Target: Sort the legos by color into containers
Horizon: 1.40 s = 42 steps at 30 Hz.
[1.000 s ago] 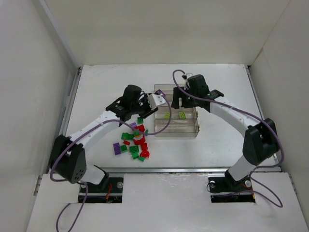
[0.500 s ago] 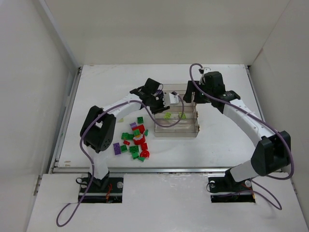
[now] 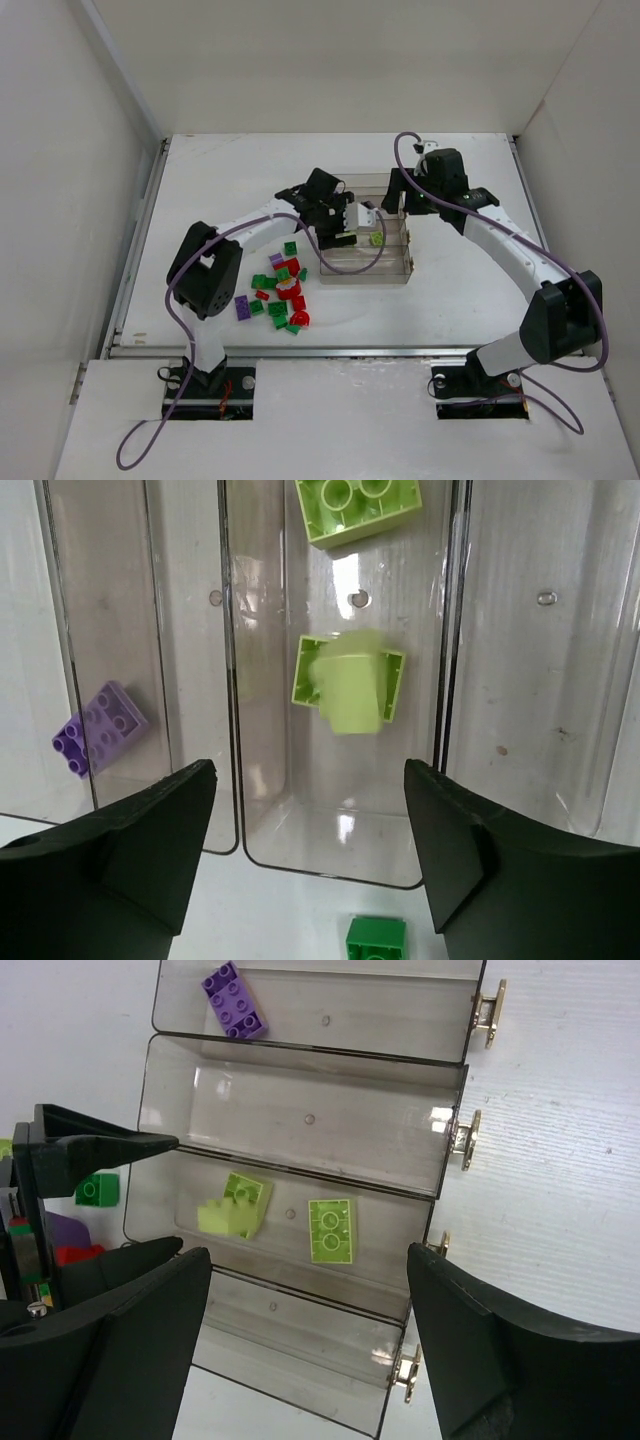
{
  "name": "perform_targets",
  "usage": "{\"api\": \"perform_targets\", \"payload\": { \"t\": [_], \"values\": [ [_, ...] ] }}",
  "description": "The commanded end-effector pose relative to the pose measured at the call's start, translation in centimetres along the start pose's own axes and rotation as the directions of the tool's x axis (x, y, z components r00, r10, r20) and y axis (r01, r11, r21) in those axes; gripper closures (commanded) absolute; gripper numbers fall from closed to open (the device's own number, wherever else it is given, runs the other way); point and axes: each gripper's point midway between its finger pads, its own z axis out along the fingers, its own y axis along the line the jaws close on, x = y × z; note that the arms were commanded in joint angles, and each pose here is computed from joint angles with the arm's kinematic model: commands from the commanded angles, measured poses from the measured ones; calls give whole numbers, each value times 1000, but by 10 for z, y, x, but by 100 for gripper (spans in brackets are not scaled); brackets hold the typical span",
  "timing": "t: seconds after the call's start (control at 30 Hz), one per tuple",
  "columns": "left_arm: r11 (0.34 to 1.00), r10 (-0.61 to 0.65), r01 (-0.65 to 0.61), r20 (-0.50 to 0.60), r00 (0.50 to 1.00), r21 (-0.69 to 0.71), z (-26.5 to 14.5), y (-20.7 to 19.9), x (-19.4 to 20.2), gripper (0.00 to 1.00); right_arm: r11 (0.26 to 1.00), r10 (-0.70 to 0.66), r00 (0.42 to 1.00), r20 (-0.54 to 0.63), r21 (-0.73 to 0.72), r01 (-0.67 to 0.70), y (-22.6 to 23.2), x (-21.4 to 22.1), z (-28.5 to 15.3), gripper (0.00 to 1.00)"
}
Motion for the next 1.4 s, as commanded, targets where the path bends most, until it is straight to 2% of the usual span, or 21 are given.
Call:
{"api": "perform_targets", "payload": {
  "t": [0.0, 0.1, 0.17, 0.23, 0.3, 0.33, 0.47, 0.5, 0.57, 0.63, 0.73, 0.9, 1.07, 1.2, 1.3, 1.33, 1.37],
  "values": [
    [998, 55, -53, 42, 998, -46, -28, 1, -19, 26, 999, -19, 998, 58, -26, 21, 7, -20, -9, 16],
    [994, 15, -8, 66, 998, -105, -41, 13, -31, 24, 999, -20, 998, 65, -37, 23, 9, -21, -12, 16],
    [987, -57, 70, 92, 994, -147, -53, 22, -43, 26, 999, -20, 998, 65, -37, 23, 9, -21, -12, 16],
    [965, -112, 143, 148, 983, -221, -85, 49, -55, 27, 999, -11, 998, 63, -47, 14, 11, -19, -15, 16],
    [955, -177, 209, 162, 971, -208, -103, 50, -48, 31, 998, -12, 998, 68, -58, 16, 13, -18, -16, 16],
    [955, -162, 197, 166, 973, -222, -119, 52, -47, 33, 998, -12, 998, 68, -58, 16, 13, -18, -16, 16],
    [948, -179, 177, 16, 984, -264, -147, 46, 26, 50, 996, -28, 998, 48, -85, 32, 24, -10, -15, 16],
    [958, -170, 155, -44, 984, -242, -148, 34, 50, 51, 994, -47, 998, 45, -96, 52, 30, -9, -13, 16],
    [948, -213, 183, -91, 973, -259, -157, 34, 87, 49, 992, -56, 998, 43, -107, 60, 36, -10, -11, 16],
    [951, -245, 209, -146, 958, -228, -156, 19, 119, 42, 990, -63, 997, 39, -127, 68, 44, -10, -9, 16],
    [972, -210, 175, -241, 948, -158, -146, 6, 157, 29, 984, -85, 996, 37, -152, 90, 55, -12, -6, 14],
    [976, -217, 196, -318, 923, -98, -123, -6, 186, 22, 979, -103, 994, 19, -173, 105, 68, -9, -6, 13],
    [976, -213, 212, -341, 916, -42, -108, -11, 206, 22, 983, -110, 994, 6, -148, 109, 66, -4, -6, 13],
    [972, -226, 234, -403, 887, -31, -110, -16, 231, 24, 983, -110, 994, 6, -147, 109, 66, -4, -6, 13],
    [967, -250, 250, -414, 875, -56, -110, -13, 246, 30, 982, -106, 994, 13, -157, 107, 72, -7, -8, 13],
    [968, -243, 247, -418, 876, -45, -108, -15, 247, 40, 982, -106, 994, 16, -158, 107, 73, -10, -9, 13],
    [968, -243, 247, -418, 876, -45, -108, -15, 247, 40, 982, -106, 994, 6, -155, 106, 72, -7, -6, 13]
  ]
}}
